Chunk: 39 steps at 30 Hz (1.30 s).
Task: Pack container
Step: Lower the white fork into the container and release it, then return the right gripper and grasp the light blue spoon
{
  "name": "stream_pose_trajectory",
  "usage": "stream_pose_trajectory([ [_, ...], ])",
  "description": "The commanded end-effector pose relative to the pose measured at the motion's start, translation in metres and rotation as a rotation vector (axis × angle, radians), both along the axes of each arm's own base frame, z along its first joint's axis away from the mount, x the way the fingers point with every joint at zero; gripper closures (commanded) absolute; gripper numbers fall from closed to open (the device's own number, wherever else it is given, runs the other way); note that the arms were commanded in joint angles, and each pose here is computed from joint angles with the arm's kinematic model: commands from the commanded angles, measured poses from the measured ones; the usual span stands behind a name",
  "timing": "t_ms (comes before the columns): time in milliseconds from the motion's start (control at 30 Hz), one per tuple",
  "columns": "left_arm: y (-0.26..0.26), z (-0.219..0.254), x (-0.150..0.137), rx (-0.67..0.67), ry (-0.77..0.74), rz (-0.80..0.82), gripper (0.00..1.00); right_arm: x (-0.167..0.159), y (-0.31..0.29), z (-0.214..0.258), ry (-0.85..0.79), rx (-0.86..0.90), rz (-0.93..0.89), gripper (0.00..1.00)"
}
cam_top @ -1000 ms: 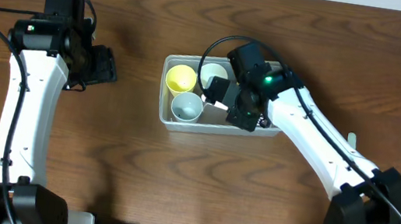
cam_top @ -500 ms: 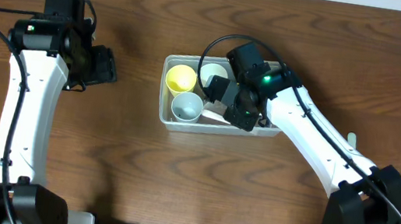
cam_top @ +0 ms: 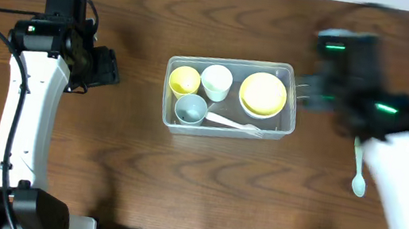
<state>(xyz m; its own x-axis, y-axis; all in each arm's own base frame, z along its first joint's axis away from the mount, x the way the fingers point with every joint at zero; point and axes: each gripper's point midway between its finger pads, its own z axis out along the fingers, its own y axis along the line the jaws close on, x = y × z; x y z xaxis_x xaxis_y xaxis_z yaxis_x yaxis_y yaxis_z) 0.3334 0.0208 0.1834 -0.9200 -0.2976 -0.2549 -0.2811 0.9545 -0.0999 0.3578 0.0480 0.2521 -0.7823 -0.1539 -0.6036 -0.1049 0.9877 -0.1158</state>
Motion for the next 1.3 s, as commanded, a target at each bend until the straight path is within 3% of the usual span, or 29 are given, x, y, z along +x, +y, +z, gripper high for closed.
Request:
stream_pose_trajectory([
  [0,0.001,-0.003,-0.001,-0.001,0.01,0.005,0.29,-0.021,-0.08,0.006,0.004,0.095,-0.412,0.13],
  [100,0.001,-0.003,-0.001,-0.001,0.01,0.005,0.29,-0.051,-0.138,-0.016,0.107,0.105,-0.612,0.03],
  [200,0.001,-0.003,-0.001,-0.001,0.01,0.005,0.28,-0.067,-0.16,-0.046,0.203,0.157,-0.688,0.02],
  [567,0.001,-0.003,-0.001,-0.001,0.01,0.005,0.28,-0.104,-0.156,-0.201,0.573,0.224,-0.604,0.02],
  [867,0.001,-0.003,-0.001,-0.001,0.01,0.005,0.29,-0.094,-0.152,-0.239,0.634,0.262,-0.571,0.04],
  [1267,0.001,-0.003,-0.001,-0.001,0.01,0.005,0.29,-0.104,-0.148,-0.27,0.744,0.268,-0.555,0.08],
])
